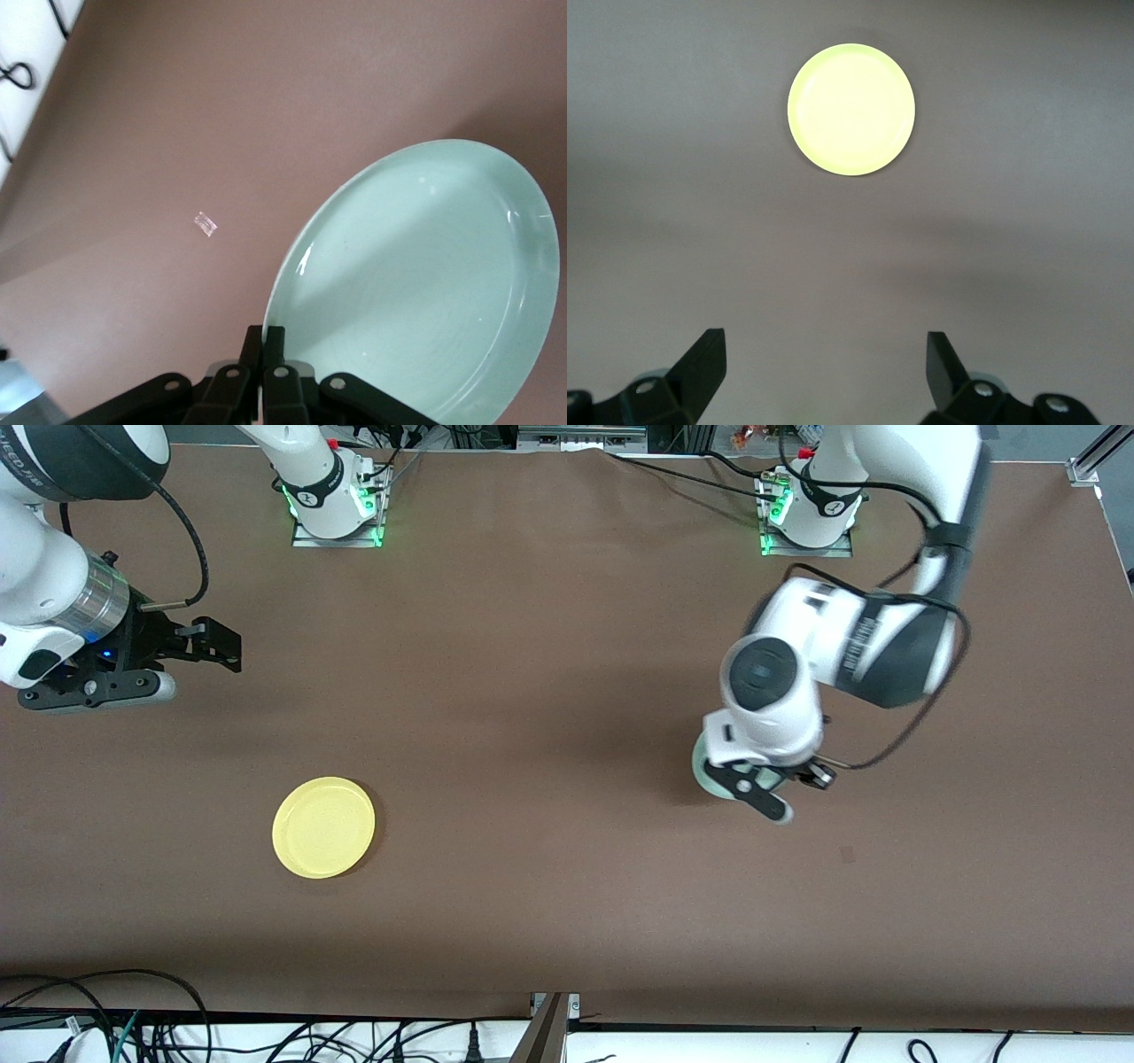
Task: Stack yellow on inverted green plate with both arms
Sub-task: 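Lift the green plate with the left gripper, flipping it on edge, then lay the green plate upside down, release while the right gripper grasps yellow plate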
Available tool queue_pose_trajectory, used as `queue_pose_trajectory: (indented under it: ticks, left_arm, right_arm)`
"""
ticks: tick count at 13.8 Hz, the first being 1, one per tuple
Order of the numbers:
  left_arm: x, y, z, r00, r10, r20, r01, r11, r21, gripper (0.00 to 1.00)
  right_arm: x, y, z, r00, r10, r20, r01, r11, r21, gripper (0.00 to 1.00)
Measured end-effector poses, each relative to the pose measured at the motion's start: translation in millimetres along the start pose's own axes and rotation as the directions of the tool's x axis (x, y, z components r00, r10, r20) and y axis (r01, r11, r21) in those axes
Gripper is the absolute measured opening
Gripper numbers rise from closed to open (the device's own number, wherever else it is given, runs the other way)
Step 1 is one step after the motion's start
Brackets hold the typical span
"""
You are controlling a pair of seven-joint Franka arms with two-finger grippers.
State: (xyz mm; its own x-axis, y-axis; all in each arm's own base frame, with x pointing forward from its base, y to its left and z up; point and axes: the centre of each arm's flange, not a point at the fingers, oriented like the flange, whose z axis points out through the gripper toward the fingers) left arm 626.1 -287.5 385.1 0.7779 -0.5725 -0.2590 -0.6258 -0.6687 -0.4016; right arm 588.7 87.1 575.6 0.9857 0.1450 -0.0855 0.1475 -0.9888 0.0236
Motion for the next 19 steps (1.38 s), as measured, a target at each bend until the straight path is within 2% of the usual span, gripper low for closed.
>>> queue_pose_trajectory:
  ticks: [4, 7, 10, 12, 15, 16, 19]
  left_arm:
    - [14, 90, -17, 0.999, -0.005, 0.049, -0.007, 0.971, 0.24, 0.03]
    - [24, 184, -6, 0.995, -0.081, 0.054, 0.05, 0.9, 0.432, 0.03]
    - [34, 254, 24, 0.984, -0.177, 0.027, 0.136, 0.836, 0.532, 0.03]
    - [38, 271, 36, 0.976, -0.218, 0.01, 0.168, 0.779, 0.604, 0.03]
    - [38, 286, 31, 0.965, -0.261, -0.032, 0.223, 0.748, 0.625, 0.03]
    - [38, 289, 26, 0.96, -0.276, -0.042, 0.244, 0.755, 0.608, 0.03]
    - [42, 292, -2, 0.949, -0.308, -0.058, 0.295, 0.813, 0.503, 0.03]
  right_arm:
    - [3, 4, 6, 1.0, 0.003, 0.01, -0.003, 1.0, 0.001, 1.0]
    - [10, 8, 19, 1.0, -0.011, 0.024, 0.011, 1.0, 0.003, 1.0]
    - [17, 9, 27, 1.0, -0.013, 0.023, 0.012, 1.0, 0.005, 1.0]
    - [20, 10, 33, 1.0, -0.012, 0.027, 0.012, 1.0, 0.006, 1.0]
    - [35, 22, 62, 0.999, 0.003, 0.048, -0.004, 1.0, 0.012, 1.0]
    - [43, 28, 75, 0.999, 0.003, 0.053, -0.004, 1.0, 0.015, 1.0]
    - [63, 43, 117, 0.998, -0.021, 0.06, 0.02, 0.999, 0.025, 1.0]
